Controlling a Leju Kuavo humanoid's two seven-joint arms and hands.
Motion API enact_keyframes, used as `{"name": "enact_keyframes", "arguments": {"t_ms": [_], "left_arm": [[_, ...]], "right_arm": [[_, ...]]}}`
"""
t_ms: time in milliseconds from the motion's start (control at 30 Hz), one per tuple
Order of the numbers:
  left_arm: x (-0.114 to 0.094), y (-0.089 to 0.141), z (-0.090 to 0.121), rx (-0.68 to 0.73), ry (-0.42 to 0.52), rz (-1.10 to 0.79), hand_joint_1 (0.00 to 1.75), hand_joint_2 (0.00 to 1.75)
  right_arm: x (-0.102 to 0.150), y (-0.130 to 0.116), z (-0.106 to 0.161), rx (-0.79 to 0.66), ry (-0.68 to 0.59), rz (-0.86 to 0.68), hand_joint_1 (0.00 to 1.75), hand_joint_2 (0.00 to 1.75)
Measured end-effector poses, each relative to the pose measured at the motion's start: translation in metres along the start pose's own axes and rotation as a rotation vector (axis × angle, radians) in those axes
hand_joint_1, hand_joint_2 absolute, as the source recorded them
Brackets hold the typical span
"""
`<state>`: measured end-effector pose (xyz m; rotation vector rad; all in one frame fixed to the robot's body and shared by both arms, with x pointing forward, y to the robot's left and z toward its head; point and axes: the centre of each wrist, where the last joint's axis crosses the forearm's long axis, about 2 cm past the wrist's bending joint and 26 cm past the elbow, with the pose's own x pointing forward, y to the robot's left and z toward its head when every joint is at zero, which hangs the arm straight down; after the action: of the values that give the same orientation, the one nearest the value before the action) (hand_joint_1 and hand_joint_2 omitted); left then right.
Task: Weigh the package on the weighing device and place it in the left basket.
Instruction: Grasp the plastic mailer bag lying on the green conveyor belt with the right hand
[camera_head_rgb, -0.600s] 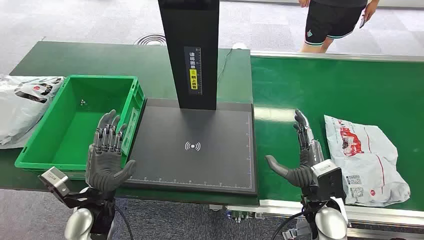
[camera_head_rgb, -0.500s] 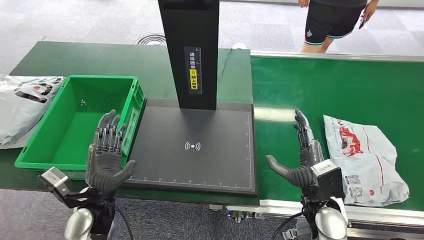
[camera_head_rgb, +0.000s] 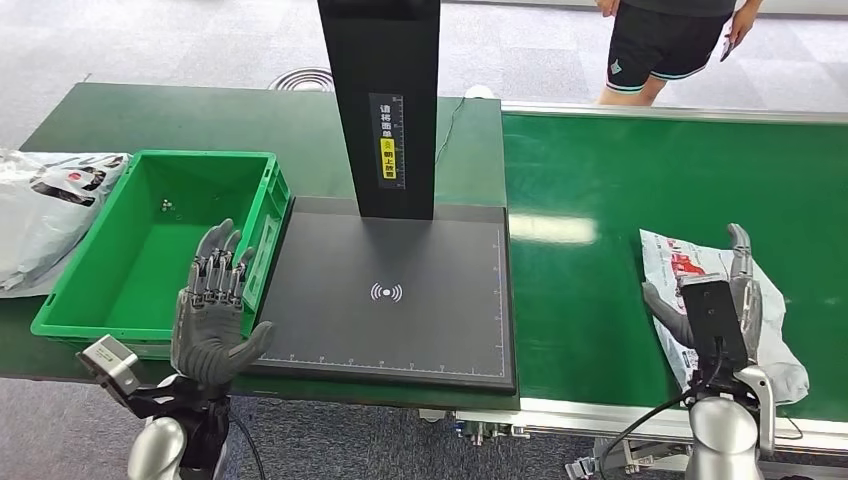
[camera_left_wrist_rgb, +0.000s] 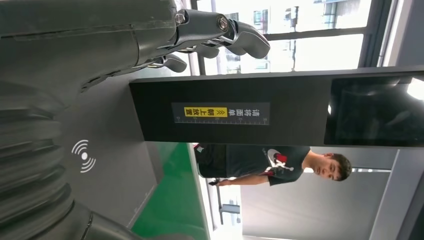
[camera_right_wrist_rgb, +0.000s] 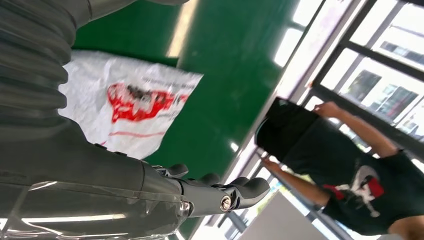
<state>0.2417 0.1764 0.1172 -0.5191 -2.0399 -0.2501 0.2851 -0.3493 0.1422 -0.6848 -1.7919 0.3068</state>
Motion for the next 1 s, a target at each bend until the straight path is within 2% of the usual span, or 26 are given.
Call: {"name": "enact_keyframes", "arguments": {"t_ms": [200,433,600,800,1000], "left_arm": [[0.001,0.001,-0.005,0.012,-0.007,0.014,0.00,1.75],[0.001,0.000,-0.004,0.029,-0.008,0.019,0.00,1.75],[0.001,-0.001,-0.003,0.021,-0.005,0.021,0.00,1.75],[0.000,-0.002,-0.003,0.012,0.010,0.020,0.00,1.75],[0.000,-0.003,0.001,0.014,0.030,0.017,0.00,1.75]], "right_arm": [[-0.030,-0.022,-0.020,-0.009,0.090,0.131,0.00,1.75],[-0.051,-0.030,-0.037,0.001,0.129,0.137,0.00,1.75],[-0.076,-0.040,-0.042,0.090,0.324,0.226,0.00,1.75],[-0.117,-0.047,-0.026,0.286,0.560,0.287,0.00,1.75],[-0.132,-0.046,-0.003,0.361,0.684,0.327,0.00,1.75]]}}
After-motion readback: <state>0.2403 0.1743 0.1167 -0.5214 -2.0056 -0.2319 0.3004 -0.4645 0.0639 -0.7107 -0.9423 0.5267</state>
